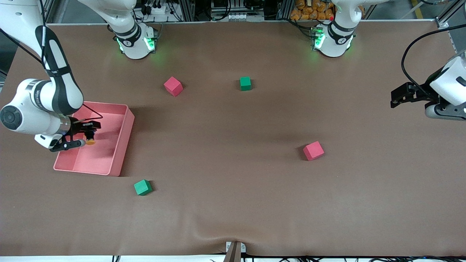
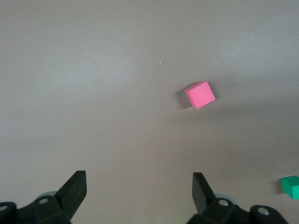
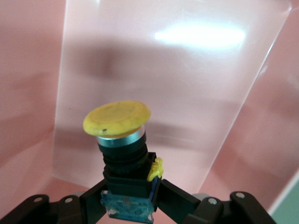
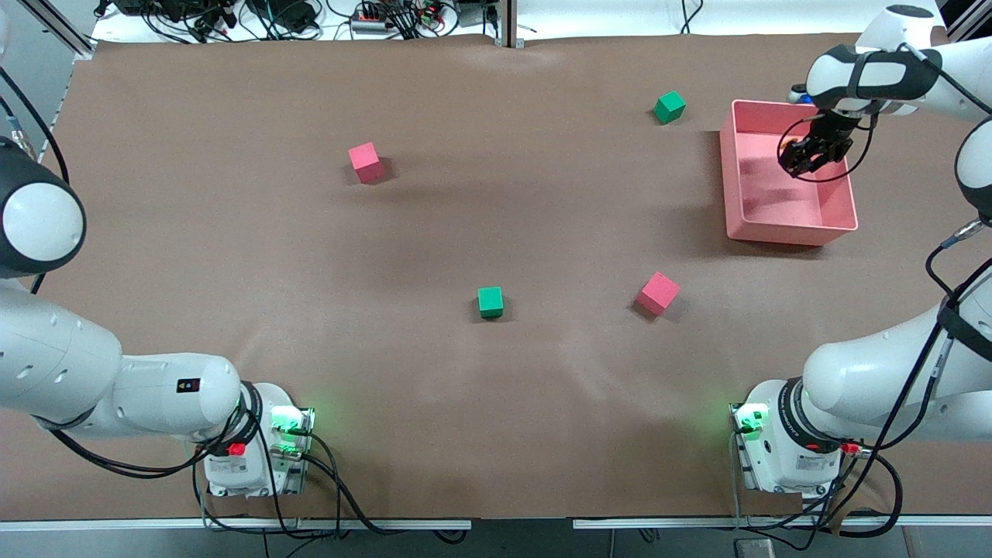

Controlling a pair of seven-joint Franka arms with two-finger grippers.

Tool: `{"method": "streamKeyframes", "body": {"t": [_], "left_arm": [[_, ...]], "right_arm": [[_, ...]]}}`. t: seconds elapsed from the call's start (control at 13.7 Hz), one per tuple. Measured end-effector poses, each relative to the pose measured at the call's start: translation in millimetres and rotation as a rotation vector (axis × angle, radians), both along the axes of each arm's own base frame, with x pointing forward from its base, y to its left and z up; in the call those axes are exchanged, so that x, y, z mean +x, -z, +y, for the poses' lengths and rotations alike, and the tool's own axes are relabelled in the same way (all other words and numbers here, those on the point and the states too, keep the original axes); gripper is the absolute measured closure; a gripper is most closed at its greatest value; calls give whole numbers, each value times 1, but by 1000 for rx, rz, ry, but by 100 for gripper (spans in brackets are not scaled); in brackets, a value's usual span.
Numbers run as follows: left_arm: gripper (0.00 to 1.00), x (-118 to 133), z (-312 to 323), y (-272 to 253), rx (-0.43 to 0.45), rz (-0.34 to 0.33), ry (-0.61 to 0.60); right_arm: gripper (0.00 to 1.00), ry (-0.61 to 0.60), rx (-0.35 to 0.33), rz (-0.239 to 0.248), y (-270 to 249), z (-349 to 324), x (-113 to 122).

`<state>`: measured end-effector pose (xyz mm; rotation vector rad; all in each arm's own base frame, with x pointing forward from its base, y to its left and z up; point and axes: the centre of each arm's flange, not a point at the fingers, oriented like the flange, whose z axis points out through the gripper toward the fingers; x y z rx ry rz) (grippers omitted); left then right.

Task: Place and upright button with both arms
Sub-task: 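Lift the button out of the tray with the right gripper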

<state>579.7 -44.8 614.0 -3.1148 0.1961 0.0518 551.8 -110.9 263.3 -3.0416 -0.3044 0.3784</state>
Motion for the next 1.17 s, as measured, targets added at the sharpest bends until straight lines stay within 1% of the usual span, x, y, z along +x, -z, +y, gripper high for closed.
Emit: {"method": "streamKeyframes", "body": {"t": [0.37,0.59,0.73,0.88,1.02,1.17], "left_arm": [[0,1,2,-1,-1,-9,-4],[0,2,4,-2,-1,-18,-7],[0,4,4,-4,-3,-38,-7],[0,5,4,-4,-3,-42,-7],[0,5,3,-4,-3,-43,-6],[0,5,-1,-4,-4,-43,1]], "right_arm": [[57,-26,8,7,-39,11,24],[57,-29,43,13,-58,25,34],[57,-40,64,2,-72,39,42],[57,-73,70,-18,-82,60,50],[57,-116,85,-35,-90,95,57],[57,-131,93,-47,-97,132,61]]}}
